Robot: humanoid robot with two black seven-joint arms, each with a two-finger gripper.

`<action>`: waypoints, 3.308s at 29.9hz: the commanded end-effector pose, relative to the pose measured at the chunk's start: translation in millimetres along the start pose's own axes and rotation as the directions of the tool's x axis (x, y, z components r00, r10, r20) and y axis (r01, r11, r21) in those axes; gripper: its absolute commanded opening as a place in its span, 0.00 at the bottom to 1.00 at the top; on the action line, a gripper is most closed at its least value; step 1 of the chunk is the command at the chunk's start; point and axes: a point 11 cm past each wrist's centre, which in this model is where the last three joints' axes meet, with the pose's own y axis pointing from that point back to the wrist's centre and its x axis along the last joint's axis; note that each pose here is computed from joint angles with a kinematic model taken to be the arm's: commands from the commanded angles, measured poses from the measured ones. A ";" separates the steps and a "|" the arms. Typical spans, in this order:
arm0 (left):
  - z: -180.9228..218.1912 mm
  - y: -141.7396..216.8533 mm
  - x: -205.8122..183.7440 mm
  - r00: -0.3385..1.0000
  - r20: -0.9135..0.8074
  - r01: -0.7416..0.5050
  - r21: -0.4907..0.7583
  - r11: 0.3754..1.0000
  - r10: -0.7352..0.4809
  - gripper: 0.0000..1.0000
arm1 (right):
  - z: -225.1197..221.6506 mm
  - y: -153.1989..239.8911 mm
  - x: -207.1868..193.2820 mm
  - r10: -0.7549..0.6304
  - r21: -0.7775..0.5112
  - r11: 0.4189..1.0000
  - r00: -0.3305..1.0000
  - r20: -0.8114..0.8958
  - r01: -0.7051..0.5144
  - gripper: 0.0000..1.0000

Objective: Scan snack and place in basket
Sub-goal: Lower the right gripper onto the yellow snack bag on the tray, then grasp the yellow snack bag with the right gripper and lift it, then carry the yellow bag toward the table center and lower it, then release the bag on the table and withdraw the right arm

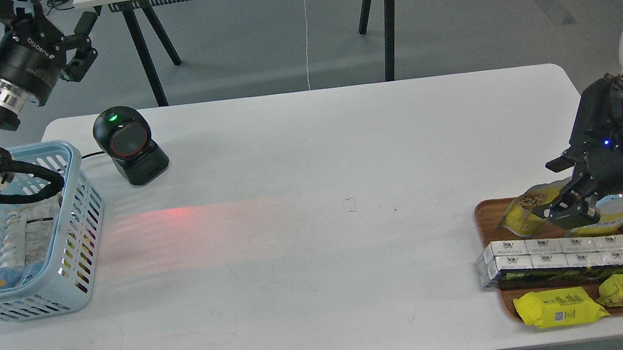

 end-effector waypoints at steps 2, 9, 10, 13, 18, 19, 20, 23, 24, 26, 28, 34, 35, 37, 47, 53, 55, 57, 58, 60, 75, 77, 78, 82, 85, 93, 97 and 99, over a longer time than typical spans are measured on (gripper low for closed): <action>-0.6 -0.2 -0.6 1.000 -0.003 0.000 0.000 1.000 0.000 1.00 | 1.9 -1.5 -1.1 -0.004 -0.003 1.000 1.000 0.005 0.004 0.27; -0.7 -0.2 -0.7 1.000 -0.002 0.001 0.000 1.000 -0.001 1.00 | 2.3 -0.7 0.8 0.002 -0.005 1.000 1.000 0.004 -0.002 0.00; -0.8 0.0 -0.3 1.000 -0.002 0.000 0.001 1.000 0.000 1.00 | 2.2 -0.4 0.6 0.002 -0.005 1.000 1.000 0.004 -0.002 0.00; -0.8 0.0 -0.3 1.000 -0.002 0.000 0.001 1.000 0.000 1.00 | 3.1 0.7 1.4 0.005 -0.008 1.000 1.000 0.004 -0.005 0.00; -1.0 -0.1 -0.8 1.000 -0.001 0.002 0.002 1.000 -0.002 1.00 | 4.2 2.3 5.2 0.013 -0.012 1.000 1.000 -0.001 -0.013 0.00; -1.0 -0.1 -0.8 1.000 -0.001 0.002 0.002 1.000 -0.002 1.00 | 4.5 2.8 5.7 0.014 -0.014 1.000 1.000 -0.002 -0.014 0.00; -0.7 -0.2 -0.7 1.000 -0.002 0.001 0.000 1.000 -0.001 1.00 | 5.7 4.1 6.9 0.018 -0.018 1.000 1.000 -0.002 -0.018 0.00; -1.0 -0.1 -0.8 1.000 -0.001 0.002 0.002 1.000 -0.002 1.00 | 10.0 9.6 16.8 0.048 -0.034 0.998 0.999 -0.008 -0.049 0.00; -1.0 -0.1 -0.8 1.000 -0.001 0.002 0.002 1.000 -0.002 1.00 | 11.7 12.6 22.7 0.066 -0.041 0.997 0.998 -0.013 -0.067 0.00; -1.0 -0.1 -0.8 1.000 -0.001 0.002 0.002 1.000 -0.002 1.00 | 16.5 19.4 35.8 0.102 -0.059 0.993 0.994 -0.025 -0.103 0.00; -1.0 -0.1 -0.8 1.000 -0.001 0.002 0.002 1.000 -0.002 1.00 | 20.1 27.5 56.3 0.147 -0.074 0.986 0.988 -0.053 -0.151 0.00; -0.7 -0.5 -1.1 1.000 -0.005 0.001 -0.002 1.000 -0.001 1.00 | 1.1 28.5 133.4 0.248 -0.020 0.966 0.948 -0.198 -0.257 0.00; -0.8 -0.3 -0.7 1.000 -0.004 -0.001 -0.001 1.000 0.001 1.00 | -4.8 26.9 147.3 0.263 -0.004 0.963 0.938 -0.224 -0.271 0.00; 0.9 -1.1 -0.9 1.000 -0.002 0.001 -0.004 1.000 -0.001 1.00 | -17.8 22.9 175.6 0.289 0.029 0.956 0.916 -0.277 -0.293 0.00; 8.0 -3.4 1.0 1.000 0.002 -0.002 -0.018 1.000 0.002 1.00 | -100.9 -26.6 281.6 0.362 0.201 0.931 0.830 -0.423 -0.304 0.00; 7.6 1.4 6.6 1.000 0.004 -0.015 -0.015 1.000 0.015 1.00 | -141.7 -55.2 296.3 0.365 0.273 0.925 0.817 -0.447 -0.265 0.00; 7.6 4.3 10.1 1.000 0.008 -0.021 -0.011 1.000 0.021 1.00 | -149.5 -57.5 299.1 0.370 0.286 0.922 0.811 -0.453 -0.261 0.00; 8.6 6.0 12.7 1.000 0.013 -0.026 -0.010 1.000 0.026 1.00 | -155.2 -59.5 300.1 0.373 0.297 0.920 0.807 -0.457 -0.257 0.00; 8.6 6.0 12.7 1.000 0.013 -0.026 -0.010 1.000 0.026 1.00 | -157.0 -60.9 299.5 0.368 0.298 0.921 0.806 -0.463 -0.250 0.00; 8.6 6.0 12.7 1.000 0.013 -0.026 -0.010 1.000 0.026 1.00 | -162.2 -65.6 296.9 0.355 0.302 0.925 0.803 -0.478 -0.229 0.00; 9.5 3.5 13.7 0.999 0.023 -0.030 -0.007 1.000 0.030 1.00 | -158.8 -57.2 307.5 0.371 0.291 0.922 0.795 -0.480 -0.255 0.97; 10.4 3.2 14.2 0.999 0.018 -0.034 -0.013 0.999 0.034 1.00 | -138.9 -47.4 321.8 0.397 0.253 0.915 0.809 -0.434 -0.313 0.97; 11.6 2.3 13.9 0.999 0.014 -0.035 -0.019 0.999 0.035 1.00 | -126.7 -42.3 328.0 0.412 0.233 0.909 0.819 -0.399 -0.344 0.98; 19.0 2.6 18.3 0.999 0.003 -0.051 -0.045 0.998 0.051 1.00 | -75.6 -30.3 334.3 0.482 0.212 0.864 0.872 -0.086 -0.457 0.98; 27.3 4.8 25.2 0.998 0.001 -0.069 -0.067 0.995 0.069 1.00 | -40.8 -22.4 323.3 0.515 0.204 0.814 0.839 0.177 -0.543 0.98; 73.7 30.1 70.1 0.985 0.038 -0.162 -0.146 0.976 0.170 1.00 | 36.3 17.4 265.0 0.479 0.108 0.608 0.472 0.740 -0.787 0.98; 82.1 26.2 69.4 0.981 -0.043 -0.192 -0.216 0.957 0.187 1.00 | 60.1 29.9 246.8 0.445 0.030 0.540 0.316 0.838 -0.841 0.98; 75.0 13.4 54.7 0.985 -0.074 -0.169 -0.221 0.960 0.157 1.00 | 66.9 31.6 238.2 0.425 0.003 0.520 0.261 0.867 -0.854 0.98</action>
